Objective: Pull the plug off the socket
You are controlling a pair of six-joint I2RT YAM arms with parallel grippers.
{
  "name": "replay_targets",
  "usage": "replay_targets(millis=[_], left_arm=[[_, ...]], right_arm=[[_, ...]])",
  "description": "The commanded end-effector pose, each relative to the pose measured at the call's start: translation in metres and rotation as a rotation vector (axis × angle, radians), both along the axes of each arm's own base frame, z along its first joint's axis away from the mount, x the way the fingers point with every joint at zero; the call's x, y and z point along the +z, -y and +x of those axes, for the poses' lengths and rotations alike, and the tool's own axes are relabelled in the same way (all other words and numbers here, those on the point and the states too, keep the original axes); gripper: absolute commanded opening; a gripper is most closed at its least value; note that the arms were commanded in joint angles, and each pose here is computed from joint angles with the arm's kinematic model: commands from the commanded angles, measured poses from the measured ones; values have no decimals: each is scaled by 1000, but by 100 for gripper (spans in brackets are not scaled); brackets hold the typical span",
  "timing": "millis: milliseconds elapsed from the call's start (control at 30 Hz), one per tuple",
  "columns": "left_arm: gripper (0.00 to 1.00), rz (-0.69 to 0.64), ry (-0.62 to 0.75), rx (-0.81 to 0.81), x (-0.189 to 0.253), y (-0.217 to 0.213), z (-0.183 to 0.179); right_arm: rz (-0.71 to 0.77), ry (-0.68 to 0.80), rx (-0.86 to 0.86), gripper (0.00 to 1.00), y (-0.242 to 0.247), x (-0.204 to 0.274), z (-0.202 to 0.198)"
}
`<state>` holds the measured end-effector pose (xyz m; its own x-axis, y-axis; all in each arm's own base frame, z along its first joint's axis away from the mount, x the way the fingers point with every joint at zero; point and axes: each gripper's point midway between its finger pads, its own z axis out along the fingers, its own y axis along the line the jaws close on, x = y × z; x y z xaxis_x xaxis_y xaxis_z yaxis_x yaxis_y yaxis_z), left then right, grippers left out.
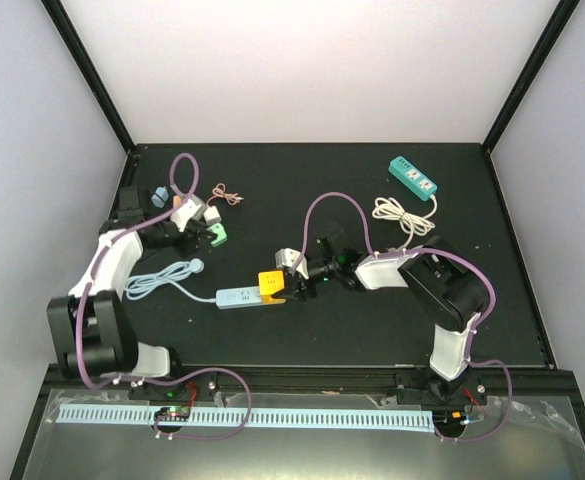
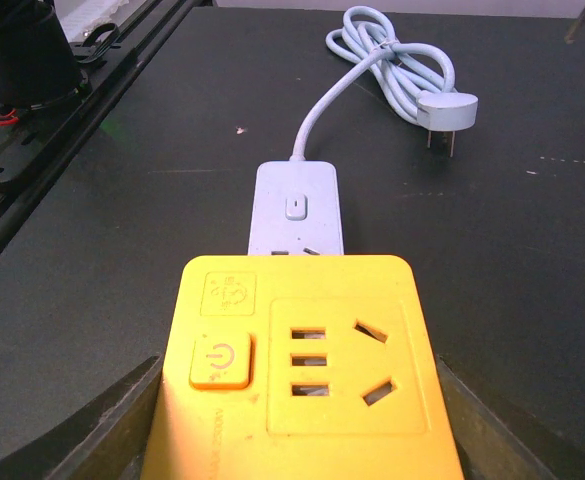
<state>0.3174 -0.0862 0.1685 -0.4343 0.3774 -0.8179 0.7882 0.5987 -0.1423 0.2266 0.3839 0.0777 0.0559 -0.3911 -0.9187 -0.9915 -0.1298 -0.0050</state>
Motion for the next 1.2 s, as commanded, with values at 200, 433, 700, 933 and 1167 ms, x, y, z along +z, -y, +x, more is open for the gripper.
replay_targets(millis=[200,433,700,933,1167], left_arm=[[11,-69,-300,287,-57,-79,55],[13,-96,-390,375,-82,-98,76],[21,-78,-506,412,-107,-108,86],[50,-8,-556,451,-123,-119,84],[69,28,-464,436,-95,-119,79]], right_arm=[[-144,-36,-63,2,11,-45,-1],[-141,-39,-62,2,10,-45,-2],[-142,-34,-65,2,11,-45,-2],[-140,-34,-64,2,12,-44,-2],[-137,-32,-62,2,11,-43,-2]])
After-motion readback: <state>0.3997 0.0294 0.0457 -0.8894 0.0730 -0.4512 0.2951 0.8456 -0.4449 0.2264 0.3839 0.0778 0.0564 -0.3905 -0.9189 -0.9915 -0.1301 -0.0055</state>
